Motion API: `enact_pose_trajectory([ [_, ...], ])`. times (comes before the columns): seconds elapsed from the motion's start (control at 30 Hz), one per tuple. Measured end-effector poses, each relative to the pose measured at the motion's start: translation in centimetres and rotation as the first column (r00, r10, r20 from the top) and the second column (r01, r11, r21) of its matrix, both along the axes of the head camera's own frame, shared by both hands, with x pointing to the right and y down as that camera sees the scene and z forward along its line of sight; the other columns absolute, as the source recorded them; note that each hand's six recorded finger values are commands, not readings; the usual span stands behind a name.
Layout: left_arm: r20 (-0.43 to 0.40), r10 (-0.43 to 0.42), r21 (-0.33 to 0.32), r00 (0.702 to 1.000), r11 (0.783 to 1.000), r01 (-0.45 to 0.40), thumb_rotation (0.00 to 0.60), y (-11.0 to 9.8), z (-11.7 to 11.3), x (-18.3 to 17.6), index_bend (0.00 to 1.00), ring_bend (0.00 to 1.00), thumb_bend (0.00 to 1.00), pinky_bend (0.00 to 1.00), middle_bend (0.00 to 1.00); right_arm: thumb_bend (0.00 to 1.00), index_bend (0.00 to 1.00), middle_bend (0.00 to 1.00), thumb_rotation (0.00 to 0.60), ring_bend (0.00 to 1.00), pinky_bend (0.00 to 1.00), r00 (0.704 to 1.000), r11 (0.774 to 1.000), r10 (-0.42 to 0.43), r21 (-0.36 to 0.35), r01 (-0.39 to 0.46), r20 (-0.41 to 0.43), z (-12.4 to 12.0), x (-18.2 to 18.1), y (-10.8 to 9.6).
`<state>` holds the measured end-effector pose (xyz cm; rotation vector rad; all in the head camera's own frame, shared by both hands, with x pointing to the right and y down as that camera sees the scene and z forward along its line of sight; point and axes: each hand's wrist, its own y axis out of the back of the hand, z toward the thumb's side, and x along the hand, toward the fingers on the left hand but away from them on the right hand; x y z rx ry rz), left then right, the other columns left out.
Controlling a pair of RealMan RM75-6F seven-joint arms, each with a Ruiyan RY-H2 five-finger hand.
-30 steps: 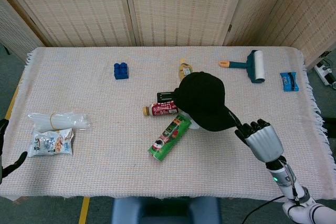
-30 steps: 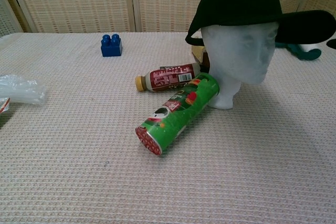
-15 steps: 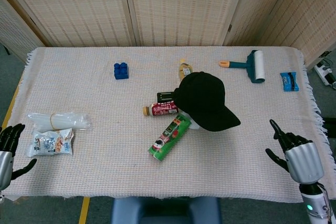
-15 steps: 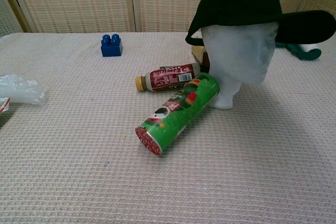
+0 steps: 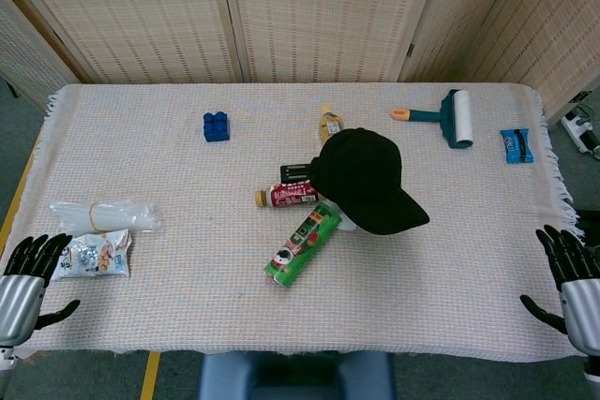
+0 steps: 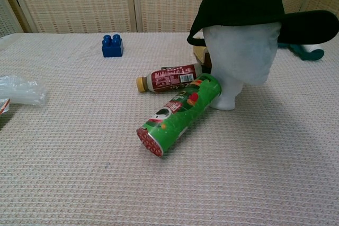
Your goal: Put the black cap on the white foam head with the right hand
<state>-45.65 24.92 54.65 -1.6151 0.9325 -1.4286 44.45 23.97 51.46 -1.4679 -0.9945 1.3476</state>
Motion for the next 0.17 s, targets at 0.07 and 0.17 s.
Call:
enact_pose_trajectory([
  [0.07,0.007,0.010,0.003,1.000,1.000,-0.010,0.600,0.10,0.04,0.13,0.05,0.07,0.18,0.09,0.13,0.03,0.00,0.07,0.600,0.06,0.20,1.000,1.000,0.002,-0.013,-0.002,0.001,-0.13,0.18,0.10],
  [0.17,0.017,0.023,0.008,1.000,1.000,-0.023,0.600,0.31,0.15,0.22,0.05,0.07,0.18,0.09,0.13,0.03,0.00,0.07,0.600,0.06,0.18,1.000,1.000,0.004,-0.010,-0.004,0.001,-0.33,0.21,0.02],
])
